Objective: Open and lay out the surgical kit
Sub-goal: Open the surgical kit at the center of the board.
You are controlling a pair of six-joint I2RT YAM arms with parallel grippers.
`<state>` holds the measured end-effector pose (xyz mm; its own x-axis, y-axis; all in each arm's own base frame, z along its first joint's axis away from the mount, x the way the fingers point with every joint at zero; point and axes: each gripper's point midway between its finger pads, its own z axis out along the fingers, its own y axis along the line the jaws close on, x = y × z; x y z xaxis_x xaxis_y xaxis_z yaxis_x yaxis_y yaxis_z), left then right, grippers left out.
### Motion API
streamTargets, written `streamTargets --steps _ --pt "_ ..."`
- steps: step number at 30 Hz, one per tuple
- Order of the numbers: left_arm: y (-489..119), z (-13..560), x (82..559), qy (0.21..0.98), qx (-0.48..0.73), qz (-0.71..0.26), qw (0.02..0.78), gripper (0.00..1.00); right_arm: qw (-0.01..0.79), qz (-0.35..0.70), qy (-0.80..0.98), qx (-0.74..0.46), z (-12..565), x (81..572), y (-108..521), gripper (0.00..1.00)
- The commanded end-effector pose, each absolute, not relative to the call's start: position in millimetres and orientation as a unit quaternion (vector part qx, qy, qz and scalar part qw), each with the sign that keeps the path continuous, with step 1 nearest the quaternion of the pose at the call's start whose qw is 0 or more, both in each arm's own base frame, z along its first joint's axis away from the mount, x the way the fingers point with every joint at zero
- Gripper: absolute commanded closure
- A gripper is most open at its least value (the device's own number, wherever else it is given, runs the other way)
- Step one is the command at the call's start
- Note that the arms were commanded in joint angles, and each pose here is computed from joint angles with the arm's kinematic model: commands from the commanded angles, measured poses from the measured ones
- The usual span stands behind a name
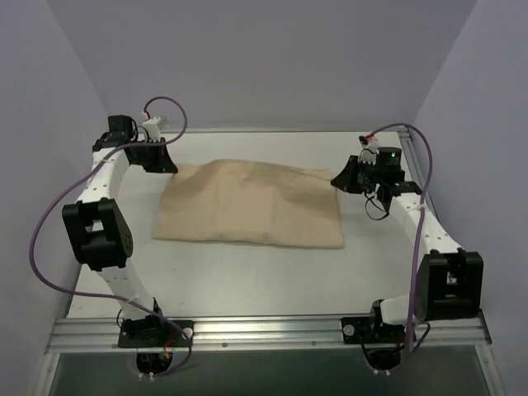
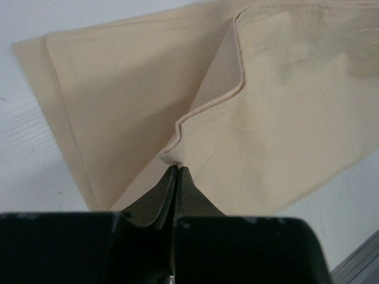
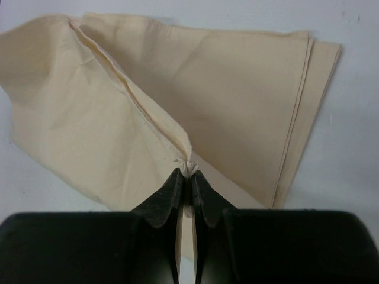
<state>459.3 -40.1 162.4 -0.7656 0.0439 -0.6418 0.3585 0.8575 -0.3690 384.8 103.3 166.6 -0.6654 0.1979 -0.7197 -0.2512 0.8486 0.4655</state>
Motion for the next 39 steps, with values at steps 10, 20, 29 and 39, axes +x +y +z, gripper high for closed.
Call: streamTargets --steps 10,20,29,39 --pt "-0.9 170.3 284.8 0.921 0.183 -0.233 0.252 0.98 0.273 0.221 0.923 0.156 108.3 246.7 90.8 1.0" --pt "16.1 125.6 139.7 0.937 0.301 -0.163 0.074 0.98 0.205 0.156 0.949 0.181 98.5 173.7 87.9 1.0" --pt "31.1 141.0 119.2 0.93 0.342 -0.106 0.077 0.98 0.192 0.137 0.959 0.16 114.4 129.8 79.2 1.0" --pt "32.1 160.0 105.1 0.911 0.392 -0.106 0.066 0.98 0.172 0.136 0.964 0.148 109.6 106.4 74.8 1.0"
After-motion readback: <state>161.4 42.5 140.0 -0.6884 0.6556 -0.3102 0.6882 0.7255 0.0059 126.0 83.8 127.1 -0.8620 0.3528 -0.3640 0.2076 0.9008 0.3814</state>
